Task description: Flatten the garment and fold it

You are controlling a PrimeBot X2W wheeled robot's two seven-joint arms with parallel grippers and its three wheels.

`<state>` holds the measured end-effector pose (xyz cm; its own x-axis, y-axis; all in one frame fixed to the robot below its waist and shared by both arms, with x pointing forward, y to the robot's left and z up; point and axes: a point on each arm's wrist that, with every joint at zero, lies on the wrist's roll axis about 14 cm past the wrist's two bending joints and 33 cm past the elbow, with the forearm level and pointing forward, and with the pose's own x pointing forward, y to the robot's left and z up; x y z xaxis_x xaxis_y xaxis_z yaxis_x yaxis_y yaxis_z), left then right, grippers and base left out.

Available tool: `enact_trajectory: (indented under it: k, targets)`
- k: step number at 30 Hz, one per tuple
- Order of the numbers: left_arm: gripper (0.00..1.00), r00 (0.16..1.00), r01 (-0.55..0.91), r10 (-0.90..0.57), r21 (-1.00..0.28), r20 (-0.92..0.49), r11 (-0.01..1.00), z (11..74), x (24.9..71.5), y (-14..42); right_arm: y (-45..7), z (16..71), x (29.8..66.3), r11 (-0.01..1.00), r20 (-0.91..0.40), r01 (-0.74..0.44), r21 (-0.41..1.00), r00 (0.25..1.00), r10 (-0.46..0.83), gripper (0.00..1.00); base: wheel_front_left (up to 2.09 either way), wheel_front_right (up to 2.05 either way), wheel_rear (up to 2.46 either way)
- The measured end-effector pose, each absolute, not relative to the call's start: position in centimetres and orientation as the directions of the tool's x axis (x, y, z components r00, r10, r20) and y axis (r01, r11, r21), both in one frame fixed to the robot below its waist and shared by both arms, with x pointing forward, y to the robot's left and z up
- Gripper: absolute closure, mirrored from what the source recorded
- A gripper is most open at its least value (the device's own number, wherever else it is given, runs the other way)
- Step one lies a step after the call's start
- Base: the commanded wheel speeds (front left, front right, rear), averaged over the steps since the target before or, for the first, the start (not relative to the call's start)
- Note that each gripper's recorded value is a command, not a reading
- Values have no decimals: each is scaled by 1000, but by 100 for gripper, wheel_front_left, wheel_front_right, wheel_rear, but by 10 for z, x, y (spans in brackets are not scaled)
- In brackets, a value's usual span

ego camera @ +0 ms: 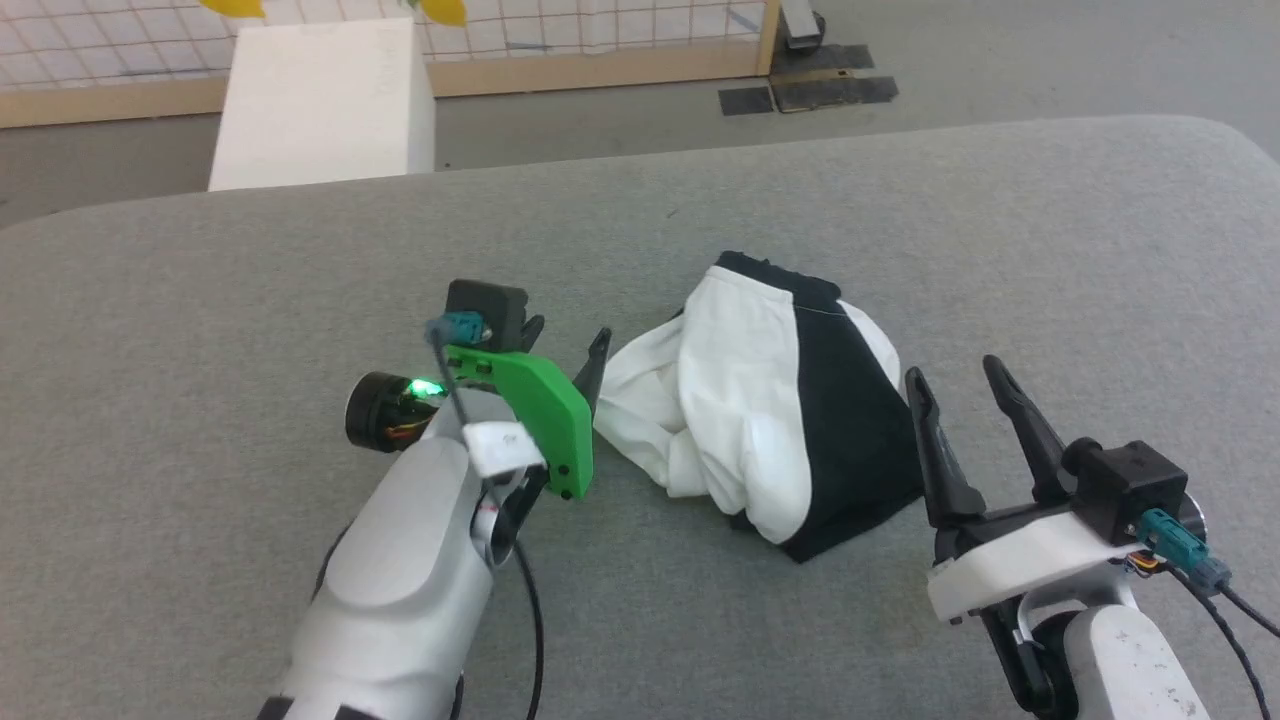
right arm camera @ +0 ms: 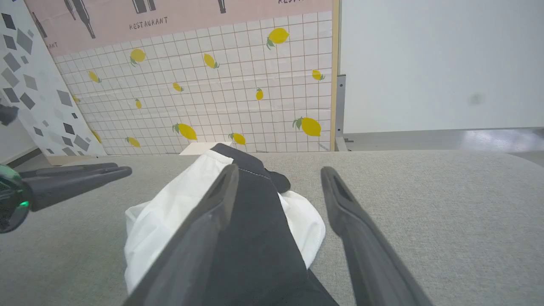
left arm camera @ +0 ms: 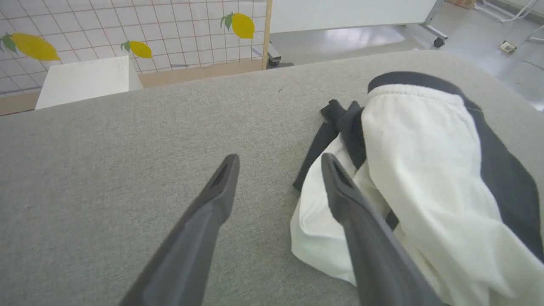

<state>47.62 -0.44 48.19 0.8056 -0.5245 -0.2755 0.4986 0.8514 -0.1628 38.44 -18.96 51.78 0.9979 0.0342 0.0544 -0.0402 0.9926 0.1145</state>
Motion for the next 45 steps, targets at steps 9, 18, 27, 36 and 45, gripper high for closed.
enact_trajectory:
  k: [9, 18, 27, 36, 45]
  targets:
    - [0, 595, 494, -470, -164, -652, 854, 412, 470, -12, -202, 508, 381, 992, 33, 0, 124, 999, -4, 0, 0, 0, 0]
    - [55, 420, 539, -494, -228, -761, 811, 398, 449, -25, -204, 504, 382, 992, 24, 7, 123, 1000, -10, 0, 0, 0, 0]
    - [100, 770, 473, -527, -231, -359, 850, 475, 495, -22, -193, 511, 387, 992, 46, -27, 127, 999, 22, 0, 0, 0, 0]
    - [100, 976, 215, -216, -261, 27, 941, 532, 502, 74, -179, 515, 388, 990, 57, -69, 127, 996, 62, 0, 0, 0, 0]
    - [100, 987, -131, 106, -230, -117, 964, 479, 415, 194, -160, 524, 393, 983, 80, -127, 130, 990, 117, 0, 0, 0, 0]
